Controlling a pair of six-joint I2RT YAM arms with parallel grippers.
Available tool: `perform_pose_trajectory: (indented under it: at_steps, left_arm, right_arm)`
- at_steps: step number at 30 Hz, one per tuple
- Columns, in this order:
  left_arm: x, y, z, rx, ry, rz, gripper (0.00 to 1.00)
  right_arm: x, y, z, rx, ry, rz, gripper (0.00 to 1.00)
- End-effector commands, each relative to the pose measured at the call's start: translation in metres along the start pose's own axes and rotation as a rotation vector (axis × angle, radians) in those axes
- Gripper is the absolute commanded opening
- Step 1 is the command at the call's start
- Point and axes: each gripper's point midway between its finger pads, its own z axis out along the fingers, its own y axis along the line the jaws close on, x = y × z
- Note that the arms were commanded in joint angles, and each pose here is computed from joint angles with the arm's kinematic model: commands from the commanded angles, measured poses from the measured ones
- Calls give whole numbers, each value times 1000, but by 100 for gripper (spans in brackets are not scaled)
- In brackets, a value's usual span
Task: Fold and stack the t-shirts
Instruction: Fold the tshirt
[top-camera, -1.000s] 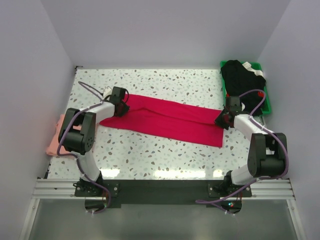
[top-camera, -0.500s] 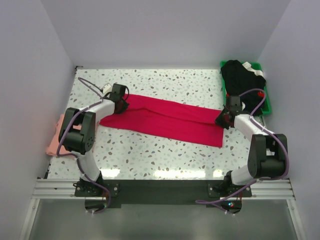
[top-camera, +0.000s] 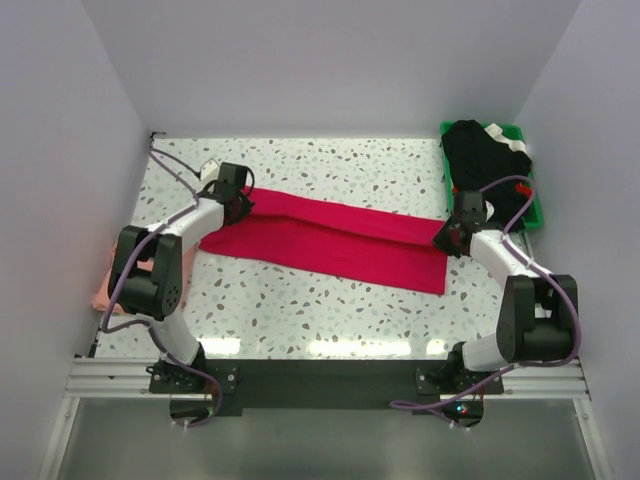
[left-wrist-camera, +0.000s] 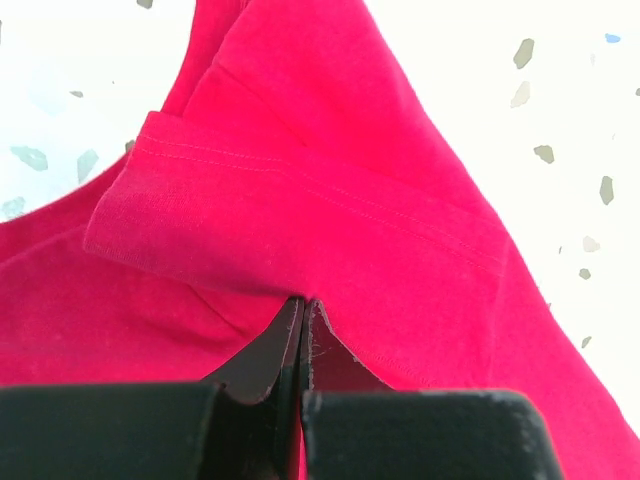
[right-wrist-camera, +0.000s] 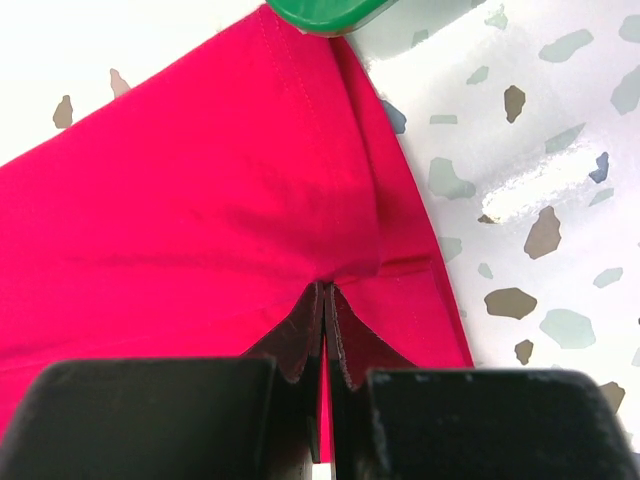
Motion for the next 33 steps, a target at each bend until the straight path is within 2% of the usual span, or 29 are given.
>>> perform_pose_trajectory:
  at_steps: [1, 17, 20, 21, 22, 24, 25, 28, 31, 33]
  left_arm:
    - [-20, 4, -15, 1, -64, 5, 0]
    - [-6, 27, -21, -29, -48, 10, 0]
    - [-1, 28, -18, -30, -28, 14, 0]
    - [1, 27, -18, -25, -20, 16, 1]
    - [1, 26, -19, -20, -21, 13, 16]
    - [1, 24, -22, 5, -25, 10, 27]
    - [-4, 22, -27, 21, -38, 2, 36]
    - [-14, 16, -39, 57, -68, -11, 51]
    - [-20, 10, -43, 74, -77, -16, 52]
    - [-23, 5, -42, 81, -78, -21, 52]
  right_arm:
    - [-18, 1, -11, 8, -59, -9, 0]
    - [15, -10, -4, -17, 3, -6, 0]
    - [21, -12, -4, -21, 18, -9, 11]
    - [21, -10, -6, -29, 18, -10, 21]
    - [20, -9, -7, -35, 19, -11, 25]
    - [14, -1, -16, -74, 6, -19, 35]
    - [11, 1, -20, -80, -1, -26, 39]
    - [0, 11, -31, -116, -11, -66, 46]
    - [-8, 21, -33, -126, -30, -108, 52]
    - [-13, 33, -33, -122, -38, -147, 52]
